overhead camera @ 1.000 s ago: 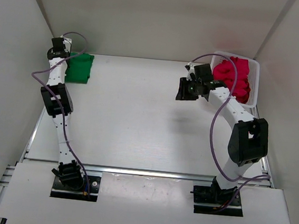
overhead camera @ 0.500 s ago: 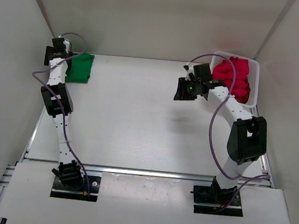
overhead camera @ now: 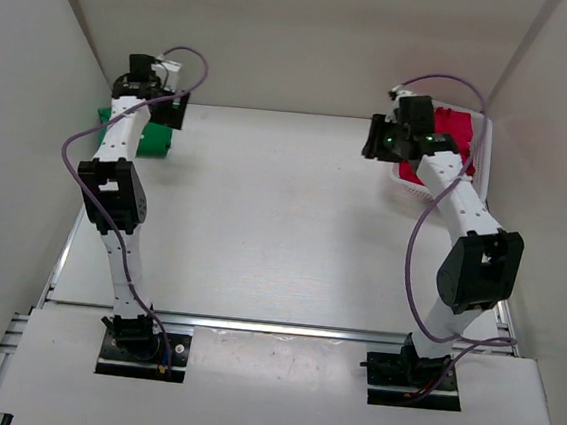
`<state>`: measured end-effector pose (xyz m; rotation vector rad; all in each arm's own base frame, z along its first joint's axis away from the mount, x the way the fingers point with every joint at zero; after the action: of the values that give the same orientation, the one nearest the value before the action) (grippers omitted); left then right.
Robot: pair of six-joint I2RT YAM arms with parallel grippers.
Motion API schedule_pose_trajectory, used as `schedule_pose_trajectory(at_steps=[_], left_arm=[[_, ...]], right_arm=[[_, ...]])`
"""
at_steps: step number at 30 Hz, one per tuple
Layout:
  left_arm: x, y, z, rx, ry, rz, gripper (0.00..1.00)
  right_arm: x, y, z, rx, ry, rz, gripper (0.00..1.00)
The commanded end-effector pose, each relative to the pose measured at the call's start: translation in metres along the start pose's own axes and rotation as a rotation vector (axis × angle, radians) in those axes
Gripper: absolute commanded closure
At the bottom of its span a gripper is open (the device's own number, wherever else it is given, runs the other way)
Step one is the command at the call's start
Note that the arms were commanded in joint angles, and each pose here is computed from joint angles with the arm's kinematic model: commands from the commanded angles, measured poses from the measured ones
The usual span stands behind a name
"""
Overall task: Fold and stack the t-shirts
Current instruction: Put the neatly folded tshirt into the corner of the board with the left arm, then grab crumpled tshirt from bin with the right arm
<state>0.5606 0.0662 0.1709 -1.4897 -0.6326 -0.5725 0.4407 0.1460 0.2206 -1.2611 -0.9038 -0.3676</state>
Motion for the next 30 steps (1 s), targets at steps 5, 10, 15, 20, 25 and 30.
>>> schedule_pose_trajectory(at_steps=[5,10,15,20,25,30], left_arm=[[-0.078,-0.056,-0.184,-0.449,0.179,0.18,0.01],[-0.106,-0.06,-0.219,-0.541,0.095,0.325,0.01],[-0.122,-0.059,-0.209,-0.505,0.047,0.373,0.02],[-0.139,-0.065,-0.2,-0.451,0.081,0.39,0.01],[-0.148,-0.069,-0.198,-0.438,0.097,0.398,0.01],[-0.147,-0.071,-0.201,-0.439,0.112,0.396,0.02]], right_arm=[[0.012,-0.056,-0.163,-0.521,0.253,-0.058,0.31],[-0.031,-0.034,-0.222,-0.629,0.321,0.067,0.24],[-0.057,0.0,-0.242,-0.61,0.354,0.135,0.24],[-0.073,0.02,-0.25,-0.601,0.375,0.184,0.5],[-0.055,0.006,-0.259,-0.671,0.371,0.149,0.89],[-0.025,-0.025,-0.265,-0.764,0.33,0.067,1.0]])
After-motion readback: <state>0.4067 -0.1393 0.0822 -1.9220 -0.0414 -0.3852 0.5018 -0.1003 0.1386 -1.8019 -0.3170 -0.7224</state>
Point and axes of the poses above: each gripper's point midway between its finger pads, its own y axis out along the fingers, its own z axis along the line the jaws close on, x = y × z, the point moved 2 cm from there along -y, back along the fingers, and after that the axes turned 14 degrees about -y, right-handed, at the moved point
